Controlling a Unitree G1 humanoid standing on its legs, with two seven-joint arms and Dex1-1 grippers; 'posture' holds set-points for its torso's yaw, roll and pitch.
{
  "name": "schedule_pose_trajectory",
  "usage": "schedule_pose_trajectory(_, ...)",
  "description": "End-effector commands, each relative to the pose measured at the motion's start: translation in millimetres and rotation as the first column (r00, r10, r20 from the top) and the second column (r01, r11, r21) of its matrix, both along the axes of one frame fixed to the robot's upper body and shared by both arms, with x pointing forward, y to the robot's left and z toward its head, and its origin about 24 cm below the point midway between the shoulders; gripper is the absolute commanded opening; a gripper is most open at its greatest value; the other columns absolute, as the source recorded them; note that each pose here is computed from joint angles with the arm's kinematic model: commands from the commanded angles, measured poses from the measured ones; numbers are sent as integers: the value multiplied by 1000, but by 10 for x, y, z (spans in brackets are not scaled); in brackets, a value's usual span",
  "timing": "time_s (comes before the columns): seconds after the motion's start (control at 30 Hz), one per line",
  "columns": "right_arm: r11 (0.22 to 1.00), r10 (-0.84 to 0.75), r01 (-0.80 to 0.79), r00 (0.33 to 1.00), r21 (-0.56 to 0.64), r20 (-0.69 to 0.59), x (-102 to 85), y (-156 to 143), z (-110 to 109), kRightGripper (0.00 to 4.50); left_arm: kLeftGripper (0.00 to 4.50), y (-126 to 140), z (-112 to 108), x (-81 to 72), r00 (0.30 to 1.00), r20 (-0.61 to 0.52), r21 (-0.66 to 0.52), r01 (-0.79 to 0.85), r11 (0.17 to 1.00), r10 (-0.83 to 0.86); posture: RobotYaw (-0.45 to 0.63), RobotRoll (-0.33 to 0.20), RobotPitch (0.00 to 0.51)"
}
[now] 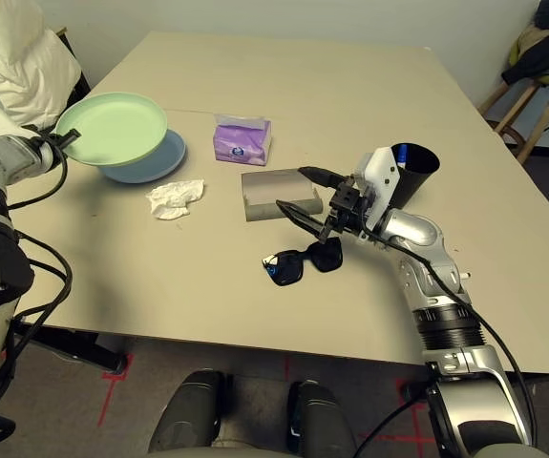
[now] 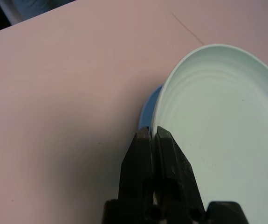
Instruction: Organize and tidy the items on the table.
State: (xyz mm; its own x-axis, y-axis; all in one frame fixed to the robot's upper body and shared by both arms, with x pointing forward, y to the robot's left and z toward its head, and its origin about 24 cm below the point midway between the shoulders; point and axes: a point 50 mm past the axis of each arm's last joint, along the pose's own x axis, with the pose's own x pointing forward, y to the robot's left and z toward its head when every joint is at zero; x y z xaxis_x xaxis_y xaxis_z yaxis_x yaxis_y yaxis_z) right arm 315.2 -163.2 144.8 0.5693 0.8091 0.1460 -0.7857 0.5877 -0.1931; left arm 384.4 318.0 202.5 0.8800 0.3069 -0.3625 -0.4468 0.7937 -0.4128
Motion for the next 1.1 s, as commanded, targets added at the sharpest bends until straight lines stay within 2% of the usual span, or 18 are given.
schedule_pose_trajectory(0.03,1000,-18,18,999,8,36,-9,54,48,4500,40,-78,62,60,1000,29,-6,-12,1000,13,226,0,66)
schedule_pose_trajectory(0.27,999,-17,16,1000,48,19,-148,198,9,4500,40,-181,31,127,997,75,-37,-33,999,35,216,0,66)
schedule_pose_trajectory(0.43,998,-28,27,999,54,15,-176,204,30,4500,40,-269,-11,168,996,89,-25,-13,1000,15,211,0,67)
schedule_pose_trajectory(0.53,998,-33,32,999,54,15,-182,198,43,4500,843,-333,-62,193,996,88,10,20,1000,-20,206,0,67)
schedule_pose_trajectory(0.83,997,-50,49,999,53,15,-188,162,72,4500,4286,-479,-87,242,964,110,216,216,952,-243,201,0,71)
schedule_pose_trajectory(0.87,997,-61,60,998,54,12,-181,156,74,4500,4485,-513,-82,245,943,112,273,274,922,-313,200,0,73)
schedule_pose_trajectory(0.97,996,-77,76,997,56,8,-161,148,85,4500,4485,-590,-97,227,875,108,390,399,830,-472,204,0,76)
schedule_pose_trajectory(1.1,995,-80,80,997,58,8,-138,144,102,4500,4485,-645,-189,87,755,58,481,553,681,-653,210,0,84)
